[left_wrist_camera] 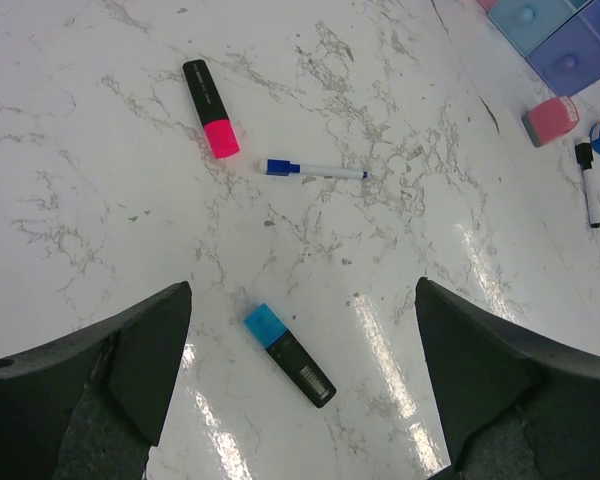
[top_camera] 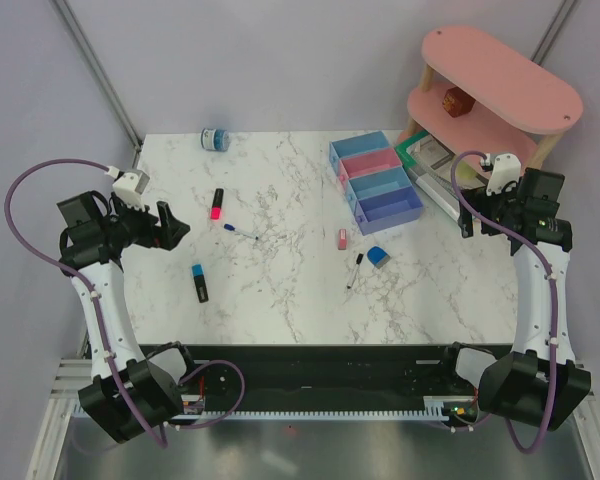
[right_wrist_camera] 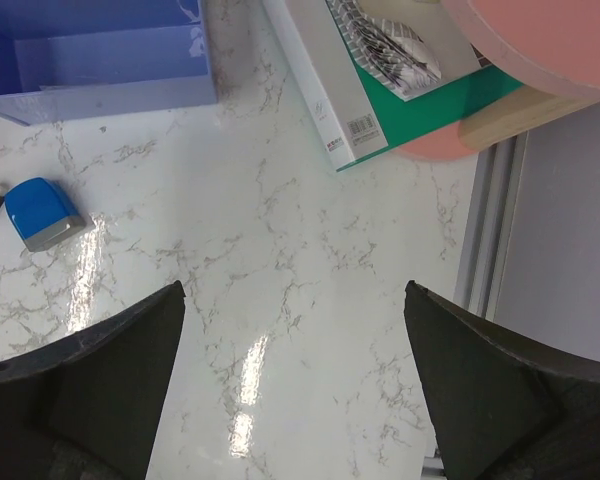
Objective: Sort the stationery into containers
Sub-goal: Pick up the stationery from the corner of the board.
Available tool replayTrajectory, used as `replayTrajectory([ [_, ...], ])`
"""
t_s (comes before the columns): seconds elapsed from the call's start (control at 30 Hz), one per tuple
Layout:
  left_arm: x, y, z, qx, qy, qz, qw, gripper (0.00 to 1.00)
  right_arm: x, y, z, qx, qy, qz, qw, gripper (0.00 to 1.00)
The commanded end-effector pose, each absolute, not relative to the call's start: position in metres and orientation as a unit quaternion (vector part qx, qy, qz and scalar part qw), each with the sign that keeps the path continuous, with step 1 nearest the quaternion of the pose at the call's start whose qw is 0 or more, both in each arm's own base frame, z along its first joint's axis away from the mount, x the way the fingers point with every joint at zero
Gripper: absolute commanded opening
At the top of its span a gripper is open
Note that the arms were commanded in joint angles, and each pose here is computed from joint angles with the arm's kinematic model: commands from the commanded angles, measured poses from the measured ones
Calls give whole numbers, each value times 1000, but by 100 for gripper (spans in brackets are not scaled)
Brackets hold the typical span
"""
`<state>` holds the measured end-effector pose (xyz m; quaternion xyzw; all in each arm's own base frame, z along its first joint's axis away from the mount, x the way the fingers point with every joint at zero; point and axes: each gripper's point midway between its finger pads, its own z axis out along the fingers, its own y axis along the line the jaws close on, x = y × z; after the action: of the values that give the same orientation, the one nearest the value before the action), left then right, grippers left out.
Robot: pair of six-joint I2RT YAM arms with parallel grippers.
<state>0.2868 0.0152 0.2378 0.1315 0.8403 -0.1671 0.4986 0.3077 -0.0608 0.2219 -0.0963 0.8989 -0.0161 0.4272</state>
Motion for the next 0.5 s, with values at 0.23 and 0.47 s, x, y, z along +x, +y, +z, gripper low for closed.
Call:
replayTrajectory([
  [0.23,283,11,245,149,829,-169,511,100,312,-56,237,-98,885,-8,454,98],
  [0.47,294,13,241,131,827,-181,515,99,310,-44,232,-114,883,21,455,98],
])
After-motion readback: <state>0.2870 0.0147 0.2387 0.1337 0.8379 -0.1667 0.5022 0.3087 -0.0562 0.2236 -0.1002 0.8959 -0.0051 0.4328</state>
